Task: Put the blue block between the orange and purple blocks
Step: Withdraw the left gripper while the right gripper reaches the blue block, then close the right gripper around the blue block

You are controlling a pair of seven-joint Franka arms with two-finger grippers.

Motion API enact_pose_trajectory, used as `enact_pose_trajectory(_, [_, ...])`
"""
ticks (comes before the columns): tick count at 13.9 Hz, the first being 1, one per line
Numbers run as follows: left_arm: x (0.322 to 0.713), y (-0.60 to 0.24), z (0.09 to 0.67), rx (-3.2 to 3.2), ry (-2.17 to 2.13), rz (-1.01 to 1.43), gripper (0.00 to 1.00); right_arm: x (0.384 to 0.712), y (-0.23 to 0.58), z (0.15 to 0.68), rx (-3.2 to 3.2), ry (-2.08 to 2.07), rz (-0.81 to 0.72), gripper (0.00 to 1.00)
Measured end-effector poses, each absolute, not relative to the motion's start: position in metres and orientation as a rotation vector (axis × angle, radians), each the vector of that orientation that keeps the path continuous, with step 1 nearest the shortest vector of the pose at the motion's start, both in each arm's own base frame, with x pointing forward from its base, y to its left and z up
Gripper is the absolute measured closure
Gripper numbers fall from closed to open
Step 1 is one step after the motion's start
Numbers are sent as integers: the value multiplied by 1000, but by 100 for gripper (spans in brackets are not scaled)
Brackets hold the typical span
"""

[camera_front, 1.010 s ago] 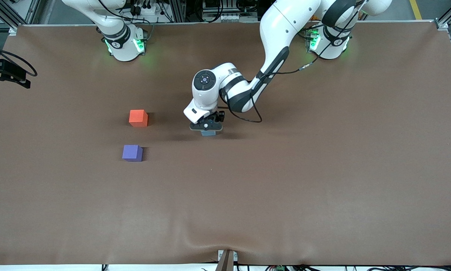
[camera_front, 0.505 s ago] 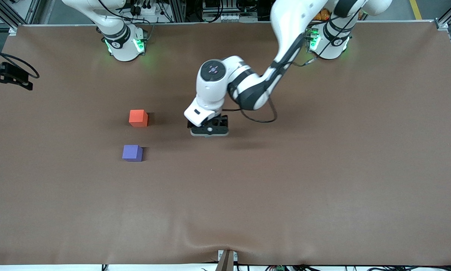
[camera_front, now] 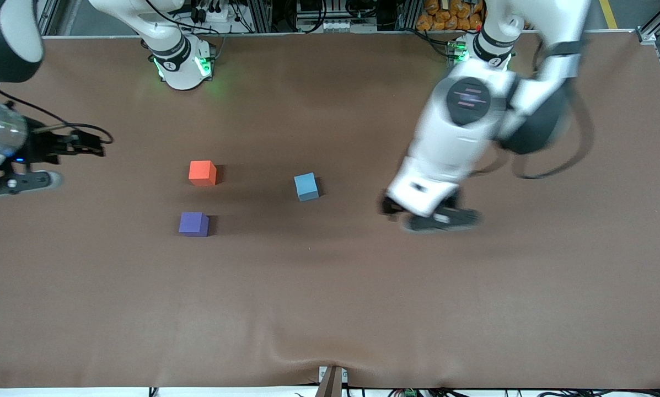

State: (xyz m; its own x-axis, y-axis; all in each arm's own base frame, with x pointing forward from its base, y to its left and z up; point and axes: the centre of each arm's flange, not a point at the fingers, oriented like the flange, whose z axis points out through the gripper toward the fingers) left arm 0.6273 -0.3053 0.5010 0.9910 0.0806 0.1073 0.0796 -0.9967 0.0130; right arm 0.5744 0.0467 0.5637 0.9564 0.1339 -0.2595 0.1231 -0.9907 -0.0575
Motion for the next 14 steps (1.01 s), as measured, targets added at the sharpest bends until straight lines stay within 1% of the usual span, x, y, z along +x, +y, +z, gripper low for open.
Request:
enact_pose_trajectory(2, [644,-228,514,3157,95,121,0,575,91,553,-3038,-83,420,0])
enact_pose_trajectory(5, [640,-147,527,3180,76,79,0,577,168,520,-3060,-43,412,0])
enact_pose_trajectory(9, [601,-83,553,3203,-16,42,0,564,267,452,-3068,-128,346,0])
enact_pose_trajectory(11, [581,-65,566,3212,-72,-2,0,552,312,415,-3061,-188,300,0])
enact_pose_trajectory(14, [561,-50,587,3214,-161,-55,0,535,358,356,-3057,-189,210,0])
